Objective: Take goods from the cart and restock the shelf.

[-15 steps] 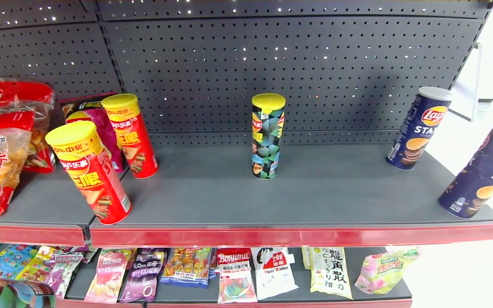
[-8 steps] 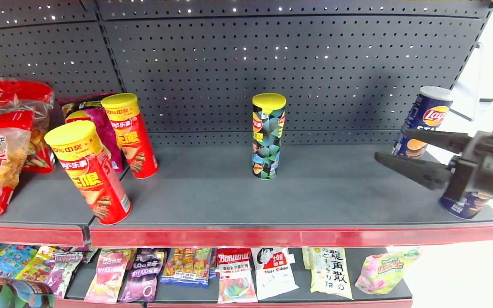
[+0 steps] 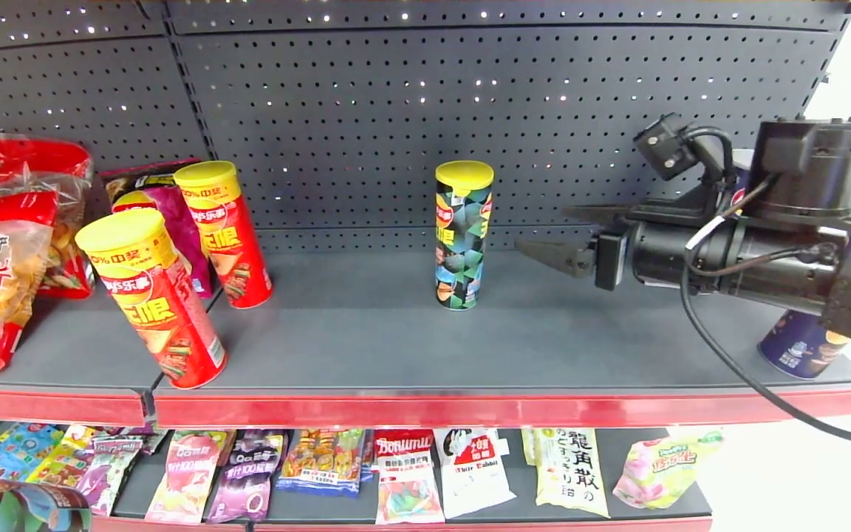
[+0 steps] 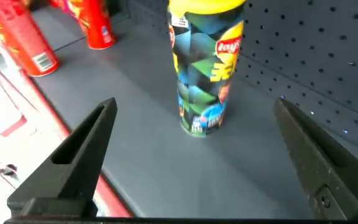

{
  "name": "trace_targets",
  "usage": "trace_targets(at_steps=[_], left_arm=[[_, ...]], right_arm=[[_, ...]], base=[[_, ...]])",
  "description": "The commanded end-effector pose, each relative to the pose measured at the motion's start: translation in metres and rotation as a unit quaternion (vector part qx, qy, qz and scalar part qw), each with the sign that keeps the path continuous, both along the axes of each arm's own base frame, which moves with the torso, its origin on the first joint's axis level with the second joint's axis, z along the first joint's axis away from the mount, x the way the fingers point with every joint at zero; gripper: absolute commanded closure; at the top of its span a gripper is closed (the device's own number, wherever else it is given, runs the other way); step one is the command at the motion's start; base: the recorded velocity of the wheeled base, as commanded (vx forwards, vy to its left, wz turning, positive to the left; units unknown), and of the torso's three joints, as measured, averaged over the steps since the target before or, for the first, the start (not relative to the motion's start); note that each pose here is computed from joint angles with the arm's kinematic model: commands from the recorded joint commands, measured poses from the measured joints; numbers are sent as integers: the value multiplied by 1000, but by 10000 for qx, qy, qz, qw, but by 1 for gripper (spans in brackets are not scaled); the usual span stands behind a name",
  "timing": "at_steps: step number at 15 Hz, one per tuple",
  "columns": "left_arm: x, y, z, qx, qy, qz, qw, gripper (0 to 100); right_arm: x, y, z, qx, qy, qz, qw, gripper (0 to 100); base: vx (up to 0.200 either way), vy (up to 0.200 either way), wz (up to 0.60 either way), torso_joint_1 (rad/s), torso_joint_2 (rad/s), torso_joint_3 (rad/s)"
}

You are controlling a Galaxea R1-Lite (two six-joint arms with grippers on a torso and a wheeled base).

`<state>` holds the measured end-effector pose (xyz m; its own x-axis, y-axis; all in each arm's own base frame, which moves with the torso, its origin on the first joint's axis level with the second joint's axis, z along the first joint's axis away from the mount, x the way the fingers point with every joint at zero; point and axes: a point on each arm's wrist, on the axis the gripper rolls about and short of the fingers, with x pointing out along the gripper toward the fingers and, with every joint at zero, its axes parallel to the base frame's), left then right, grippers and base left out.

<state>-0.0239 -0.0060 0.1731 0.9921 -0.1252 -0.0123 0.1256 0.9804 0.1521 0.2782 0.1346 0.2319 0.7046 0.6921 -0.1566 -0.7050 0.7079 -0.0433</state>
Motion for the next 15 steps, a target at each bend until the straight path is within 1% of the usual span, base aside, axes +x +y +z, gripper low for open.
trace_targets(at_steps=[1,3,6,8,11,13,15], left_arm=[[0,0,0,-2,14,6,10000,100],[0,0,0,14,4,14,10000,100],[0,0,0,29,10,14,10000,100],[0,0,0,29,10,14,10000,100],[0,0,-1,29,10,14,10000,100],[0,0,-1,29,10,14,10000,100],[1,0,-1,27,33,14,10000,100]], right_arm=[[22,16,-14,-86,145,-8,9999,0],[36,24,-15,-78,107,-22,9999,0],[43,37,-20,-110,131,-60,9998,0],[45,41,-20,-75,135,-44,9999,0],[58,47,-17,-45,25,-281,9996,0],[60,53,-14,51,14,-248,9997,0],[66,60,-17,56,13,-326,9995,0]], base=[[0,0,0,0,0,0],[0,0,0,0,0,0],[0,0,0,0,0,0],[0,0,0,0,0,0],[0,0,0,0,0,0],[0,0,0,0,0,0],[0,0,0,0,0,0]])
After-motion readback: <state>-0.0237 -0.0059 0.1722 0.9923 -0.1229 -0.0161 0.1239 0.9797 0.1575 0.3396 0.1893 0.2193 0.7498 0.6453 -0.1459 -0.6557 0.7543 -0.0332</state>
